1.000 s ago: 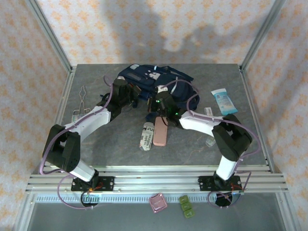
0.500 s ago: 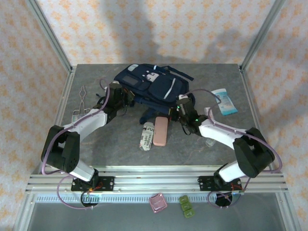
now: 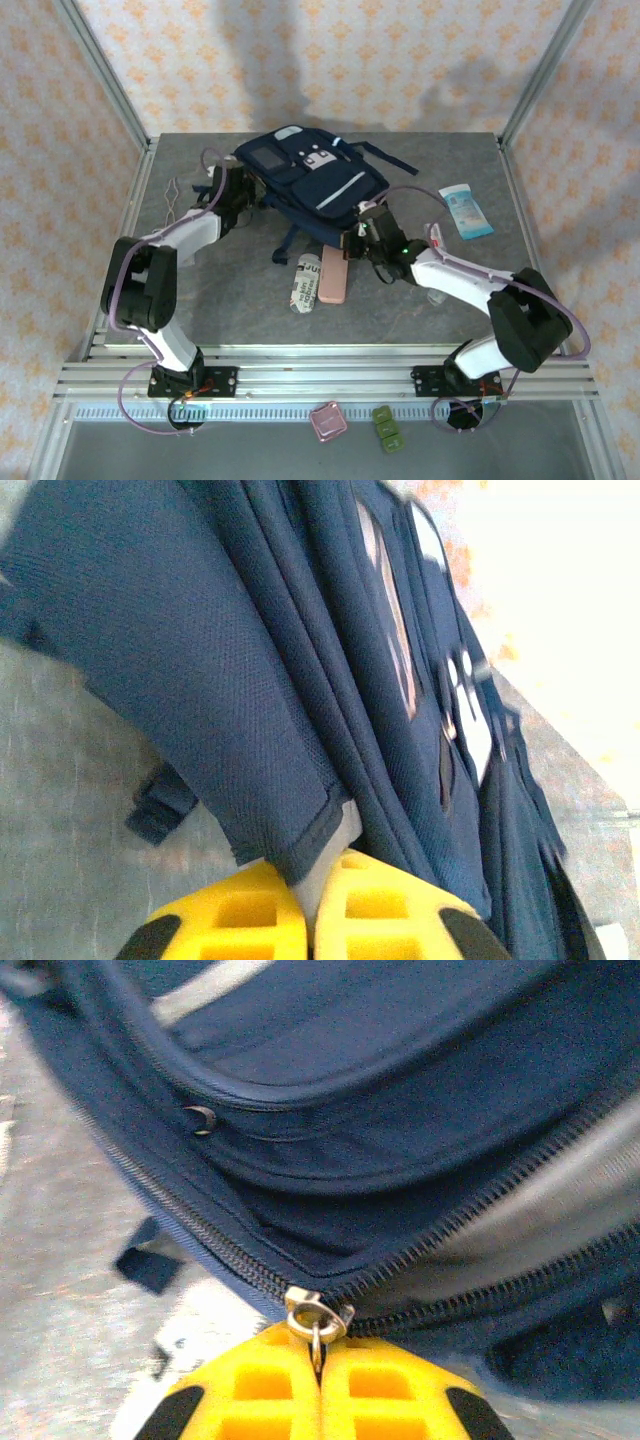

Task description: Pack the student bag

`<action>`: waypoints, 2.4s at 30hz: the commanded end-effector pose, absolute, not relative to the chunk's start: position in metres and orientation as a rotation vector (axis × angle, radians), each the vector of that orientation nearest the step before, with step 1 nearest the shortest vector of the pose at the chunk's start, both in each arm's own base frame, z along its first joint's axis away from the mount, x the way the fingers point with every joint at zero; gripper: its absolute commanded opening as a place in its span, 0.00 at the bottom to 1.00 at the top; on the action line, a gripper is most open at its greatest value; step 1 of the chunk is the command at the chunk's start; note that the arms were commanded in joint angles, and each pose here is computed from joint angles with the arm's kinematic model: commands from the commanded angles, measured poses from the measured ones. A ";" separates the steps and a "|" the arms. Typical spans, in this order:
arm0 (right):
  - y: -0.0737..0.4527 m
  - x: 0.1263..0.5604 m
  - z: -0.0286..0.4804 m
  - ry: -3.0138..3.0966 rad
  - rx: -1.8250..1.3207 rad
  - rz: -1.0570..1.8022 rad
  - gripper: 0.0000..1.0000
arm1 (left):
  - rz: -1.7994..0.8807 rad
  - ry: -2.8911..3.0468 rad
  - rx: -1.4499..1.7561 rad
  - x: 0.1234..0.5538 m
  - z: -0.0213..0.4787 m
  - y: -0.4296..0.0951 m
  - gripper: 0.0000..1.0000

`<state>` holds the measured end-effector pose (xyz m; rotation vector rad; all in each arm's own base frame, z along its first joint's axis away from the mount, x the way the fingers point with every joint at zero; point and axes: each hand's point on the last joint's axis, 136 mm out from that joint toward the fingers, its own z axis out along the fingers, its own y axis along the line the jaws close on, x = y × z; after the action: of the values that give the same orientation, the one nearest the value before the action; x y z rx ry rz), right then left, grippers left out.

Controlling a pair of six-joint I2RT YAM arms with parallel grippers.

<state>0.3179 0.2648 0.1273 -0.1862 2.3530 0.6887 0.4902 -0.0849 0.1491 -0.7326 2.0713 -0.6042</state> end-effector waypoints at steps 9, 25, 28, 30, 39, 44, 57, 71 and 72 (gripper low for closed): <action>0.363 0.316 0.148 2.306 -0.271 1.041 0.00 | -0.775 1.950 -0.656 0.445 0.207 -0.101 0.60; 0.374 0.309 0.140 2.330 -0.303 1.064 0.00 | -1.085 1.966 -0.747 0.361 0.144 -0.172 0.75; 0.378 0.305 0.139 2.337 -0.315 1.065 0.00 | -1.071 1.962 -0.718 0.372 0.144 -0.186 0.75; 0.379 0.304 0.139 2.344 -0.321 1.063 0.00 | -1.078 1.963 -0.708 0.379 0.141 -0.194 0.74; 0.355 0.294 0.133 2.474 -0.339 0.920 0.00 | -0.986 2.021 -0.710 0.390 0.112 -0.184 0.00; 0.284 0.299 0.108 2.590 -0.196 0.741 0.00 | -0.920 2.007 -0.726 0.388 0.115 -0.151 0.00; 0.158 0.345 0.093 2.535 0.104 0.425 0.00 | -0.863 2.047 -0.588 0.408 0.134 -0.139 0.00; 0.216 0.285 0.162 2.387 -0.046 0.747 0.00 | -0.779 2.074 -0.442 0.478 0.154 -0.140 0.00; 0.218 0.287 0.163 2.378 -0.040 0.751 0.00 | -0.775 2.073 -0.461 0.483 0.153 -0.134 0.00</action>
<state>0.2912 0.2140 0.1739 -0.0763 2.3528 0.7207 0.4426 -0.1543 0.1107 -0.4941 2.2448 -0.8088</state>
